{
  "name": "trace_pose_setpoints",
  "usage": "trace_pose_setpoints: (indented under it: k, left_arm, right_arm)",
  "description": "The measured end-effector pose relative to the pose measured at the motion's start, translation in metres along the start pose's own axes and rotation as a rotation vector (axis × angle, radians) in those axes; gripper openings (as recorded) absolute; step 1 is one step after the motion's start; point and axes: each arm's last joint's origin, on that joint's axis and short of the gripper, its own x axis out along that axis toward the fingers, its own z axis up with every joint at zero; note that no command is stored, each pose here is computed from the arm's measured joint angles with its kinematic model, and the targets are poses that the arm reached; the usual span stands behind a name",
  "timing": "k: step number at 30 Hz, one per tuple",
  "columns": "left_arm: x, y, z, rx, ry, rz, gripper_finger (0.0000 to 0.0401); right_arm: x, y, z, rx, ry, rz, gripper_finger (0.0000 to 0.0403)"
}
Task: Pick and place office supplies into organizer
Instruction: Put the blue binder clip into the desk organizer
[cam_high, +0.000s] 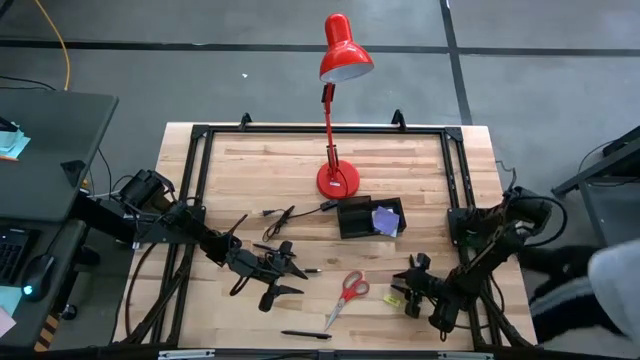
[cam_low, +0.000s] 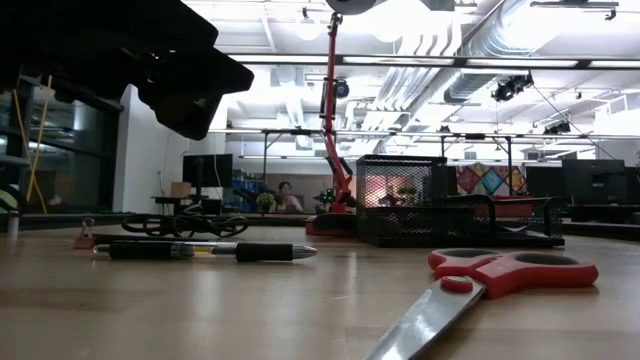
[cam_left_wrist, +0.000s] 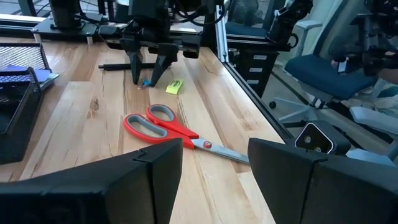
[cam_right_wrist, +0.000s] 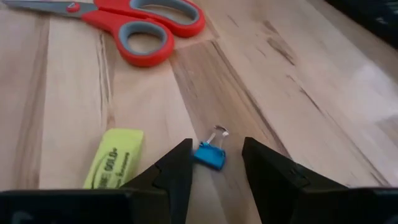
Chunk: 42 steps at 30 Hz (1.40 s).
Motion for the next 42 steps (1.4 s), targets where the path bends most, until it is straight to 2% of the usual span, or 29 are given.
trace_pose_setpoints:
  k: [7, 23, 27, 36, 42]
  left_arm:
    - [0.0, 0.0, 0.0, 0.003, 0.003, 0.001, 0.0173]
    - [0.0, 0.0, 0.0, 0.003, 0.005, 0.001, 0.0173]
    - [0.0, 0.0, -0.001, 0.004, 0.007, 0.002, 0.0173]
    - [0.0, 0.0, -0.001, 0.004, 0.007, 0.002, 0.0173]
    - [0.0, 0.0, -0.001, 0.004, 0.007, 0.002, 0.0173]
  right_arm:
    - [0.0, 0.0, 0.0, 0.061, -0.02, 0.001, 0.014]
    - [0.014, -0.003, 0.004, 0.051, 0.0, -0.047, 0.0136]
    - [0.012, -0.003, 0.002, 0.049, -0.003, -0.042, 0.0114]
    - [0.005, -0.001, -0.005, 0.068, -0.053, -0.021, 0.0037]
    - [0.005, 0.002, -0.004, 0.056, -0.085, -0.003, 0.0034]
